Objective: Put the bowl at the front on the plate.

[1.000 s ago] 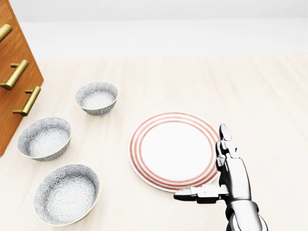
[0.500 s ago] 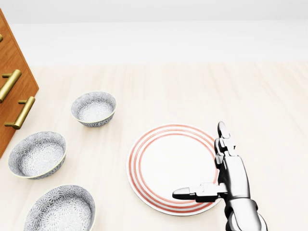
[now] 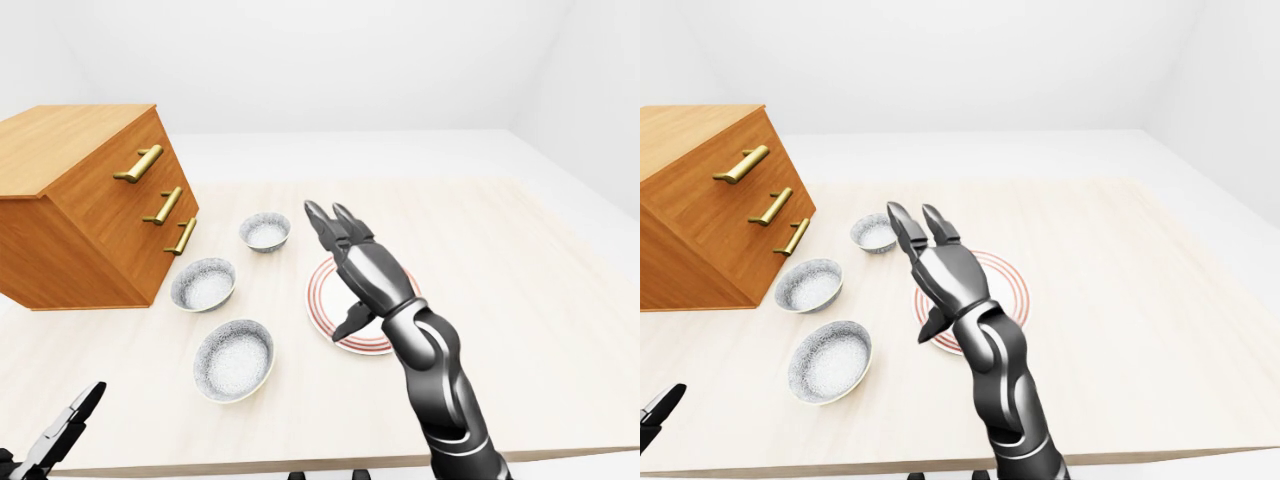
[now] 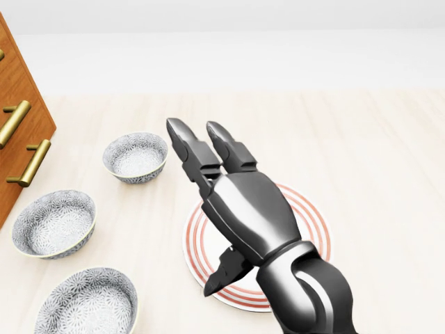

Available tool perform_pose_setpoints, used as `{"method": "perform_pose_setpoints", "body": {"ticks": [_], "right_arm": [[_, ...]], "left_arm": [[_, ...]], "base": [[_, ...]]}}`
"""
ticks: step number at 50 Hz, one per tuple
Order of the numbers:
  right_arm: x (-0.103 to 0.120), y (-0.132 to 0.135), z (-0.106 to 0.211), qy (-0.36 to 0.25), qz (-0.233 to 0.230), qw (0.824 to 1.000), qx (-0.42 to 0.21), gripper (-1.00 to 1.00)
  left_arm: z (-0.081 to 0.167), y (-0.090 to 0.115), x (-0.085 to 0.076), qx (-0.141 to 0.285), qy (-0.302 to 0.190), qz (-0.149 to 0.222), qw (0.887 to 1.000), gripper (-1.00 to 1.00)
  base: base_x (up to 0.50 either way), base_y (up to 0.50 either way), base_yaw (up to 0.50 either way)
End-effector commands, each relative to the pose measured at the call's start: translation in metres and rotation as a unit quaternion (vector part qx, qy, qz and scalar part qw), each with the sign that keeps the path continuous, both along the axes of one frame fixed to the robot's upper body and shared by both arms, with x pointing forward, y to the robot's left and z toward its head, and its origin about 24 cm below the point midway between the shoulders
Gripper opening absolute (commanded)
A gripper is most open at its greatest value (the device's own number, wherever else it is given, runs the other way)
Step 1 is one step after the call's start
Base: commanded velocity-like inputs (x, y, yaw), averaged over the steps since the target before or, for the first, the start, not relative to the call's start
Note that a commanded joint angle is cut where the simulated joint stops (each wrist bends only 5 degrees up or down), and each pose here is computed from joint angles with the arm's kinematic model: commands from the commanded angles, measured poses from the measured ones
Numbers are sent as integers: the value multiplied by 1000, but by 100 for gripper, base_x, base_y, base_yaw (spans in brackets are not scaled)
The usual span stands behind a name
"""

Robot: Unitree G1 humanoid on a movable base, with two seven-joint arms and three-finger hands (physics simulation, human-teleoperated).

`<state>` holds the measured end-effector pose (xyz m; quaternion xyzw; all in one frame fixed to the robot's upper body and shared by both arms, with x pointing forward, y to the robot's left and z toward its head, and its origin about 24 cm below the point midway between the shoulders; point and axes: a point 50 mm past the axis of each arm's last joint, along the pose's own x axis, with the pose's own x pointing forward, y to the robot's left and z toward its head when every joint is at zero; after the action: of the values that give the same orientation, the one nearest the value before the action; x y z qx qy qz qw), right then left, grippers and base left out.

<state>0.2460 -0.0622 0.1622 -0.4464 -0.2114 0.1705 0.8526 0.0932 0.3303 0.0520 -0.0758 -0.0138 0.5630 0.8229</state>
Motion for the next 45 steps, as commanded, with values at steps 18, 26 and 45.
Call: {"method": "perform_pose_setpoints", "body": {"ticks": [18,26,45], "right_arm": [[17,4,3,5,-191,922,-336,100],[18,8,-13,34,-192,912,-361,100],[13,9,-22,53,-175,919,-350,100]], "left_arm": [[0,0,1,0,1,-1,1000,100],[1,0,1,2,-1,0,1000,100],[1,1,0,1,-4,0,1000,100]], "base": [[0,0,0],[0,0,0],[0,0,0]]}}
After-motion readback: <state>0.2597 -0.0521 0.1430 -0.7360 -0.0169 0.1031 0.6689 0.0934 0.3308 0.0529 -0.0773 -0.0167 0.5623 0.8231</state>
